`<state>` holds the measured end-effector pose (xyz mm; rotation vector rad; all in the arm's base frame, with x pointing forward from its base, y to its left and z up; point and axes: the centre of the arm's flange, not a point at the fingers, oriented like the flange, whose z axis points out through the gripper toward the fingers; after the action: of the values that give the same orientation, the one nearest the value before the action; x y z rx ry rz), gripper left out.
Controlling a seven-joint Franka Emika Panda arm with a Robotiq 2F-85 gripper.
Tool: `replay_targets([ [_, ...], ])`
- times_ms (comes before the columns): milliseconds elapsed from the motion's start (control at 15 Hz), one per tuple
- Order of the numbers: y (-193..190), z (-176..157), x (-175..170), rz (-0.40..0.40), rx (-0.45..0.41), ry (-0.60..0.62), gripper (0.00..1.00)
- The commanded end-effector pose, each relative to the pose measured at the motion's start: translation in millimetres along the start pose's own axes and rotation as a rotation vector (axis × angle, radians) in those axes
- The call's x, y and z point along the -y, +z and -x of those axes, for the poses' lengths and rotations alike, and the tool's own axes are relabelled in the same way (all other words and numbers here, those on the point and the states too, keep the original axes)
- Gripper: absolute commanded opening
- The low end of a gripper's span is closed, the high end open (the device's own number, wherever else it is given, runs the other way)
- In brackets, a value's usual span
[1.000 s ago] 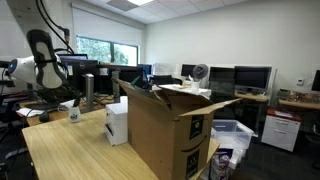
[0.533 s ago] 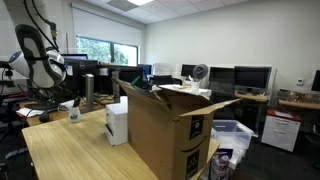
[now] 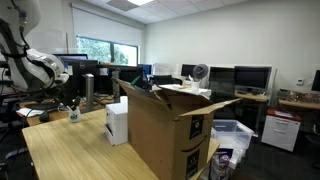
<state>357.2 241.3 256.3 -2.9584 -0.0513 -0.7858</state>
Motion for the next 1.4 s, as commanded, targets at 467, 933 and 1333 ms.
replay_targets([
  [467,-4,-23,-9,0.173,0.36,-0.249,1.0],
  [933,-8,-64,-14,0.188,0.52,-0.34,1.0],
  [1333,-20,-89,-13,0.147,0.696,-0.308,1.0],
])
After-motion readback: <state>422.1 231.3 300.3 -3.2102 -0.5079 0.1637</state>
